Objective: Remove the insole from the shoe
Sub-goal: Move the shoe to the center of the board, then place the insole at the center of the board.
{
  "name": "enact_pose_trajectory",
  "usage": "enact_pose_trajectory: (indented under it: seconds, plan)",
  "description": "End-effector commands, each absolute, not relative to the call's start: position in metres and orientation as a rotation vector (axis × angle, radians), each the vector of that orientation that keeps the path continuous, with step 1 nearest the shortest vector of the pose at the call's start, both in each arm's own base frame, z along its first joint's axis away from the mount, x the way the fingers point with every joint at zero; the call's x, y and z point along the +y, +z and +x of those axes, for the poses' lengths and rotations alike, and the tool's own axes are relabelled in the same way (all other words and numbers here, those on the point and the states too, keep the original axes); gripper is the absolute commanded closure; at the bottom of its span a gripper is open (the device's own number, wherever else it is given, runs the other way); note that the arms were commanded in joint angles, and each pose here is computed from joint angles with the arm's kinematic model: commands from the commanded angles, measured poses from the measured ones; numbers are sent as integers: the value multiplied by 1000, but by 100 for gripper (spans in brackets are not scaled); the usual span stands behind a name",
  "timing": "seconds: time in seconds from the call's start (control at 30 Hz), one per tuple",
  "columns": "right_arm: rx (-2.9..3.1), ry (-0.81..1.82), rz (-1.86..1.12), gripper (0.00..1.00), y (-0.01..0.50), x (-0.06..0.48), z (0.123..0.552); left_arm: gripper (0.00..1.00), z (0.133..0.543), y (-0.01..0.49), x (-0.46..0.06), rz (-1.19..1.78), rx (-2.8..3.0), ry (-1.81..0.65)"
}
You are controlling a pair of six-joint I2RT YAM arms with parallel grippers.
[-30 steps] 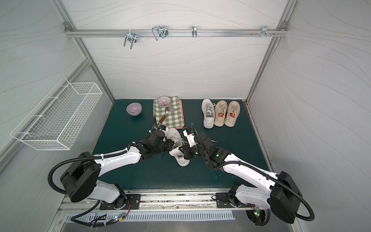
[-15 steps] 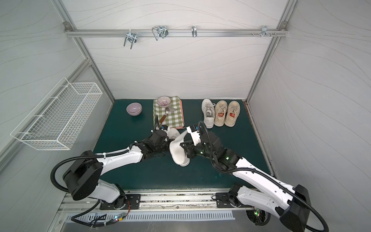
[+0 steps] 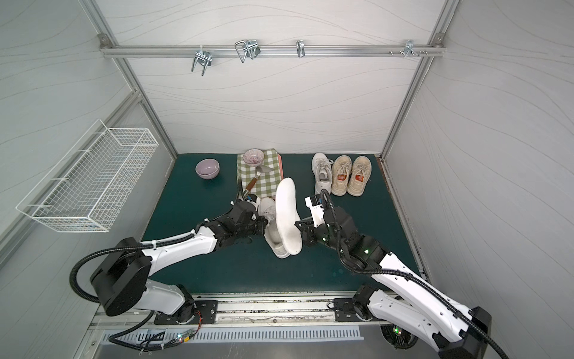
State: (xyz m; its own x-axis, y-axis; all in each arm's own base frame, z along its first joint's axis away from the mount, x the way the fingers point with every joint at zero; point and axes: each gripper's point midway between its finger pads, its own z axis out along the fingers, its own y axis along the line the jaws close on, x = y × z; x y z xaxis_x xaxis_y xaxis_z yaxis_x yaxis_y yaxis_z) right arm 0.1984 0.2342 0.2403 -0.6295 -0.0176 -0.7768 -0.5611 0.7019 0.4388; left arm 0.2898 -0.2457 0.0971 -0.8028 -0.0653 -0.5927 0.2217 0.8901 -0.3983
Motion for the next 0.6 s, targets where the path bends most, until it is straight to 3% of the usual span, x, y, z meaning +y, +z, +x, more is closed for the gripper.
enact_pose_trajectory:
  seconds: [0.0,0.27,0.4,0.57]
  plan:
    - [2177,821,-366,100,225,220,207,100,236,69,-216,132,2609,-552]
    - [2211,790,-323,100,213,219,218,100,199,75,-119,-51,2746,-84]
    - [2221,786,-314,100,211,219,220,100,206,95,-77,-219,2704,105]
    - [2221,783,-297,100,209,217,220,100,242,140,-49,-174,2525,283]
